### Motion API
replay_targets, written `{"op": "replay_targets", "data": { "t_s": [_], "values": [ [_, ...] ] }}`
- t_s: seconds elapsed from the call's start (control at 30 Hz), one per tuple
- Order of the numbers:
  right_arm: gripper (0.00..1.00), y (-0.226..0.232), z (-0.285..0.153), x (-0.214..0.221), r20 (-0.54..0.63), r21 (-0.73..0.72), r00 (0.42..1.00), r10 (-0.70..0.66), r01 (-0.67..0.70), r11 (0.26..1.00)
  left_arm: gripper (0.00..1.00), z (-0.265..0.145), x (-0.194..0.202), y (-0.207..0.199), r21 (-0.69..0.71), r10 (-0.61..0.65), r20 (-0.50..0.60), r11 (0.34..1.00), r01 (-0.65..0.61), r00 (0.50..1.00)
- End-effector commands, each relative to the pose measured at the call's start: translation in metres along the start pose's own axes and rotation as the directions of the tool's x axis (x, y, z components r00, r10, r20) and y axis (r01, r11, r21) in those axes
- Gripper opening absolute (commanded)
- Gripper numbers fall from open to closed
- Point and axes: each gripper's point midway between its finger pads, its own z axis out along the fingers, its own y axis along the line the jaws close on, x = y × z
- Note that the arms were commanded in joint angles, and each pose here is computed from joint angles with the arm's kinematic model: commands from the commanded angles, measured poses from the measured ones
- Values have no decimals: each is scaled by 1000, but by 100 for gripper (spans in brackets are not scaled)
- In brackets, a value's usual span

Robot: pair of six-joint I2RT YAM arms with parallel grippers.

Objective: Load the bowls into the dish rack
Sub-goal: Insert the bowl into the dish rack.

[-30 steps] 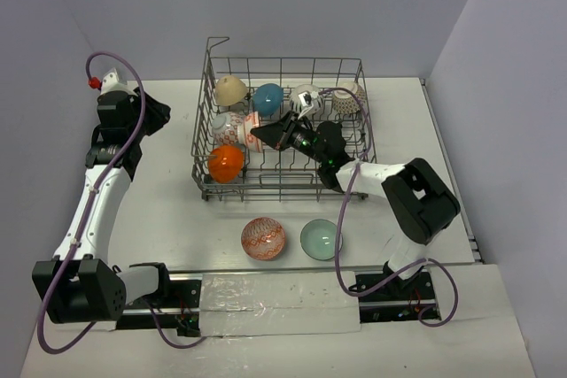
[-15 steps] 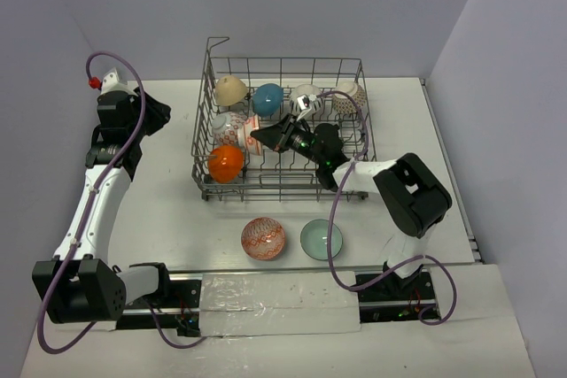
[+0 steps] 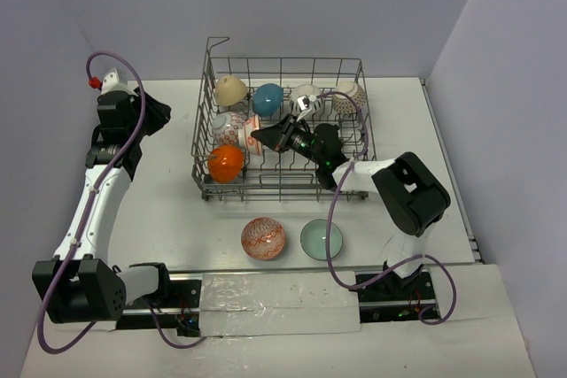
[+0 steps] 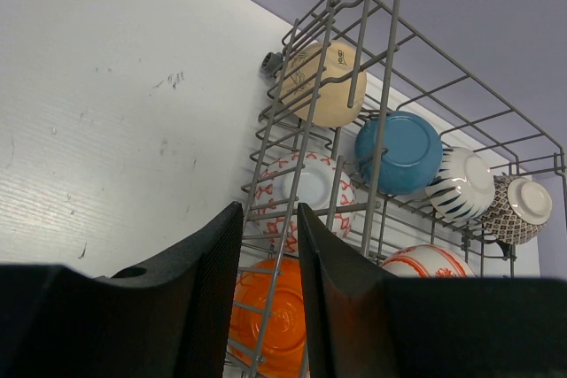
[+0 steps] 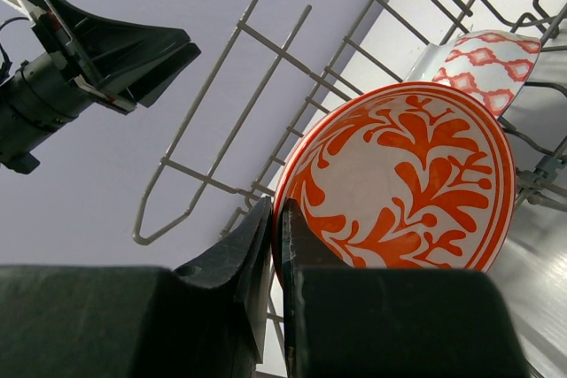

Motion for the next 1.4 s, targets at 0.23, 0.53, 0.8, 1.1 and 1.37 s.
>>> {"op": "replay_targets", "data": {
  "t_s": [0.23,0.53,0.8,1.1,1.37],
  "values": [
    [0,10,-5,-22,96,-24,990,-101,104,994,37,0,-9,-11,45,11,19,999,-12,1000],
    [8,-3,-12,-23,93,53,985,-146,141,989,37,0,-8,-12,46,8,15,999,-9,1000],
    [16,-12,-21,-21,85,103,982,-171,162,981,37,0,-7,-13,52,5,10,999,-6,1000],
    [23,-32,-32,-18,55,207,972,-231,215,954,37,-1,-6,-14,60,1,8,998,-2,1000],
    [31,-40,-35,-16,30,248,969,-246,231,941,37,-1,-6,-14,62,0,7,998,0,1000]
  ]
}}
